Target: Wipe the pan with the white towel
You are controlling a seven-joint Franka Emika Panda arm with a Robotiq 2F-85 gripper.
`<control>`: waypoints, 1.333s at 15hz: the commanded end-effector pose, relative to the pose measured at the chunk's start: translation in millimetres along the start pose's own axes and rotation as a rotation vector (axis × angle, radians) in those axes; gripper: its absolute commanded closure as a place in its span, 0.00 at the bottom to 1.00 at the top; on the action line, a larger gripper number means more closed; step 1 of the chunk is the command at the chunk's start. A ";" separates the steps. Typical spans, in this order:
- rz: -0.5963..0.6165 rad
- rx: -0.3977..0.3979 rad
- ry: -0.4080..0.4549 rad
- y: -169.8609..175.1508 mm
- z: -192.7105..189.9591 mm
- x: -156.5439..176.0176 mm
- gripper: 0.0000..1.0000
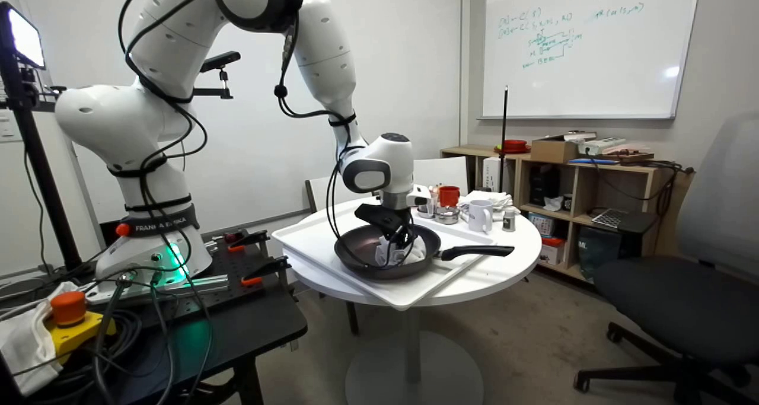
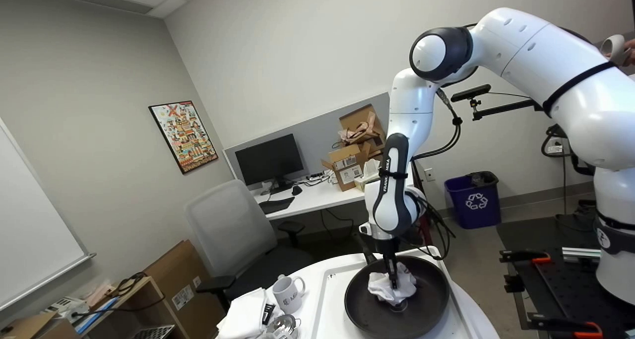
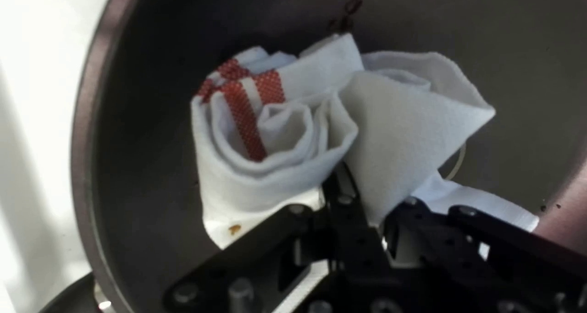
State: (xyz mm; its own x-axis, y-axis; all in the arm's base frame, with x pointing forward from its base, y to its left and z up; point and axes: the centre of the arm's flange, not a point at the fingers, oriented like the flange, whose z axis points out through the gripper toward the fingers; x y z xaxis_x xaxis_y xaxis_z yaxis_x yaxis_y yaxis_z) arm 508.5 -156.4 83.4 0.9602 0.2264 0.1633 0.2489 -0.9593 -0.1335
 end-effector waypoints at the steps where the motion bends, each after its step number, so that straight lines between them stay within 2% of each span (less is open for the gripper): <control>1: -0.010 -0.011 0.011 -0.6 16.5 -22.9 0.97; 5: -0.024 -0.036 0.047 -14.2 23.4 -39.1 0.97; 10: -0.149 -0.087 0.067 -48.3 38.3 -65.7 0.97; 16: -0.255 -0.157 0.110 -79.6 33.8 -78.7 0.97; 20: -0.296 -0.184 0.090 -94.7 30.9 -77.6 0.97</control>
State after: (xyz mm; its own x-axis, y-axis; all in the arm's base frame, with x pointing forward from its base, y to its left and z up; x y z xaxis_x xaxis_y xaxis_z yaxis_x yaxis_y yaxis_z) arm 438.7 -102.4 71.8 0.8294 0.4716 0.2994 0.4577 -0.8810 0.1200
